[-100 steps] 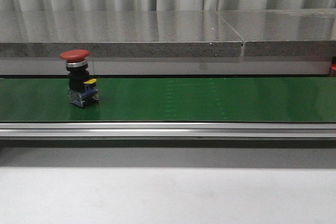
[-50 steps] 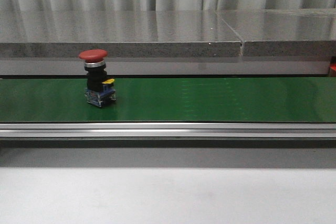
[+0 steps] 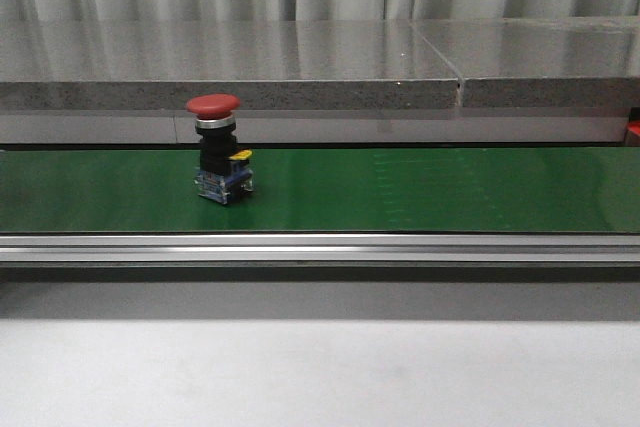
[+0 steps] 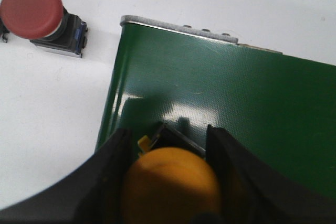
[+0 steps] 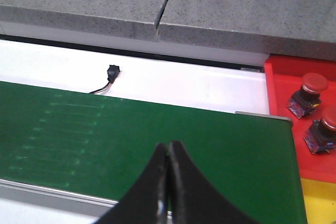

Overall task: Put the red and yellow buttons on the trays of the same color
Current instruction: 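Lower the yellow button onto the belt start and open the left gripper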

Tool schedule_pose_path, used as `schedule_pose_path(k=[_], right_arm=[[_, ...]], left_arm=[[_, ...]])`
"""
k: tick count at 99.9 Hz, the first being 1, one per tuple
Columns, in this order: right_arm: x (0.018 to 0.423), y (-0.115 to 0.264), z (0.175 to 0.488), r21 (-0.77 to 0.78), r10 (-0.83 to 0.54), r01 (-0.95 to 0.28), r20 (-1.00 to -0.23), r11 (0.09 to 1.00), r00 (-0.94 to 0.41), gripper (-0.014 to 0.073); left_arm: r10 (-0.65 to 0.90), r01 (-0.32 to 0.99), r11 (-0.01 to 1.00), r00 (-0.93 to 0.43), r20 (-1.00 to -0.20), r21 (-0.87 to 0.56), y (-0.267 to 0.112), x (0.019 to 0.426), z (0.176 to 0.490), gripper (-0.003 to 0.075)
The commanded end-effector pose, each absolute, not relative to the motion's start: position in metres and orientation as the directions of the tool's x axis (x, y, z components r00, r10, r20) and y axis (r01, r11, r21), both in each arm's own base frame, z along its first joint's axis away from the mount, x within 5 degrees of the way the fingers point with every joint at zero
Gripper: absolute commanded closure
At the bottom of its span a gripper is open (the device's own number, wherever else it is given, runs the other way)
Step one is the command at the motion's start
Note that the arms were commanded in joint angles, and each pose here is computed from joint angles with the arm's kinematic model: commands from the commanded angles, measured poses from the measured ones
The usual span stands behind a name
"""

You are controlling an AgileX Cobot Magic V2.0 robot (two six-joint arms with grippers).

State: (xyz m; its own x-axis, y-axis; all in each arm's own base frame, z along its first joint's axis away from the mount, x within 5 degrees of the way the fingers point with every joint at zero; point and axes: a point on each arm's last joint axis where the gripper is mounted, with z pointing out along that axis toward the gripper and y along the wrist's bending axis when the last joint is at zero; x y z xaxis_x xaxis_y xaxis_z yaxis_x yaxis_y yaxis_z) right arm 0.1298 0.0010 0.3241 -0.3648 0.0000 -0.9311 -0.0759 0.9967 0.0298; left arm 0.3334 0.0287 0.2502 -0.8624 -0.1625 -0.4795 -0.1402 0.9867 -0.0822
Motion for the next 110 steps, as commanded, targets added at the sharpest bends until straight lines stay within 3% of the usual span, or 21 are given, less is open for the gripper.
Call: schedule_pose_path(k=[1, 11, 18, 23, 65, 91, 110], right_arm=[[0.131, -0.001, 0.339, 0.017, 0.002, -0.050, -0.961, 0.999, -0.277, 0.0663], [0.131, -0.001, 0.339, 0.017, 0.002, -0.050, -0.961, 0.999, -0.277, 0.0663], [0.131, -0.001, 0.339, 0.017, 0.002, -0.050, -0.961, 0.999, -0.277, 0.0663], [0.131, -0.001, 0.339, 0.017, 0.002, -0.050, -0.961, 0.999, -0.277, 0.0663], [0.131, -0.001, 0.339, 0.017, 0.002, -0.050, -0.961, 0.999, -0.277, 0.0663], [0.131, -0.001, 0.339, 0.017, 0.002, -0.050, -0.961, 0.999, -0.277, 0.0663], [0.131, -0.001, 0.339, 0.017, 0.002, -0.050, -0.961, 0.999, -0.277, 0.0663]], left_arm=[[-0.137, -0.112, 0.991, -0.818, -0.559, -0.079, 0.023, 0.337, 0.269, 0.0439], [-0.097, -0.070, 0.995, -0.817, -0.569, -0.069, 0.014, 0.338, 0.270, 0.0183], [-0.077, -0.045, 0.997, -0.814, -0.576, -0.069, 0.006, 0.340, 0.272, 0.0085], [-0.061, -0.028, 0.997, -0.811, -0.582, -0.066, 0.001, 0.341, 0.274, 0.0062], [0.007, 0.069, 0.996, -0.694, -0.720, -0.057, -0.027, 0.329, 0.325, 0.0071], [0.032, 0.150, 0.987, -0.528, -0.849, -0.056, -0.043, 0.276, 0.378, 0.0095], [0.016, 0.199, 0.978, -0.393, -0.919, -0.069, -0.047, 0.223, 0.387, 0.0152]])
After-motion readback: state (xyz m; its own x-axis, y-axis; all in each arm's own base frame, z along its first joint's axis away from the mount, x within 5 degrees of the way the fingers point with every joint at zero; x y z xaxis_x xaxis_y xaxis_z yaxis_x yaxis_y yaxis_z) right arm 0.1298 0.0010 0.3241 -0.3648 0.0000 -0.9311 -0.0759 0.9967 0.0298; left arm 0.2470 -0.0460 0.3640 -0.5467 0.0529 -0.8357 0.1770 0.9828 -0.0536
